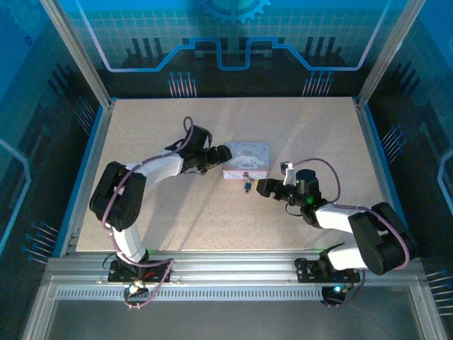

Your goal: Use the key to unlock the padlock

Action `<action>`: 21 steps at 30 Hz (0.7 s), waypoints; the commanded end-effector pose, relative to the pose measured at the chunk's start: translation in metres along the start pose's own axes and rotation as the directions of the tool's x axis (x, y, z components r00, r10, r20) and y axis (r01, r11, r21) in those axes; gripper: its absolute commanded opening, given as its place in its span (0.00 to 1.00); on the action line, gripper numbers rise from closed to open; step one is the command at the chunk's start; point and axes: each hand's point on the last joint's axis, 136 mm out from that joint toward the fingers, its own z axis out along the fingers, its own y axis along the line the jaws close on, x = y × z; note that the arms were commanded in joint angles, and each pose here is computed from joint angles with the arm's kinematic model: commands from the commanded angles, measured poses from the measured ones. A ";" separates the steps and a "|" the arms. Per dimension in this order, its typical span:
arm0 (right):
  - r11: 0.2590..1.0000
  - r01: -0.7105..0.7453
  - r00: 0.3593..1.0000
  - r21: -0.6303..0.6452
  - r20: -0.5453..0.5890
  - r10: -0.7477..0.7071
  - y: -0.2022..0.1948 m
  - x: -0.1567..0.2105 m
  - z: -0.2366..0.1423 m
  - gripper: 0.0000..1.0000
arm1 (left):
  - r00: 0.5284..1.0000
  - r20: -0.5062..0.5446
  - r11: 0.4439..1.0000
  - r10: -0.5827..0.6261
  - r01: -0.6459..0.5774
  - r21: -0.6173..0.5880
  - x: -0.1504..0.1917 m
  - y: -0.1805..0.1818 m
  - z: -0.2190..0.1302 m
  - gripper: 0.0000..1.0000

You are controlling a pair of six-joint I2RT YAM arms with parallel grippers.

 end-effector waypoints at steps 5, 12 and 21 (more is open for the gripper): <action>0.993 0.026 1.000 -0.119 0.004 -0.025 0.018 -0.028 0.015 0.80 | 0.997 -0.076 0.999 0.000 -0.002 -0.038 0.032 0.018 0.013 0.73; 0.993 0.057 0.998 -0.100 0.045 -0.053 0.002 -0.050 0.028 0.80 | 0.995 -0.104 0.999 -0.014 0.008 -0.053 0.056 0.029 0.016 0.71; 0.994 0.080 0.993 -0.073 0.093 -0.073 -0.018 -0.062 0.022 0.80 | 0.995 -0.095 0.999 -0.009 0.004 -0.044 0.072 0.025 0.009 0.70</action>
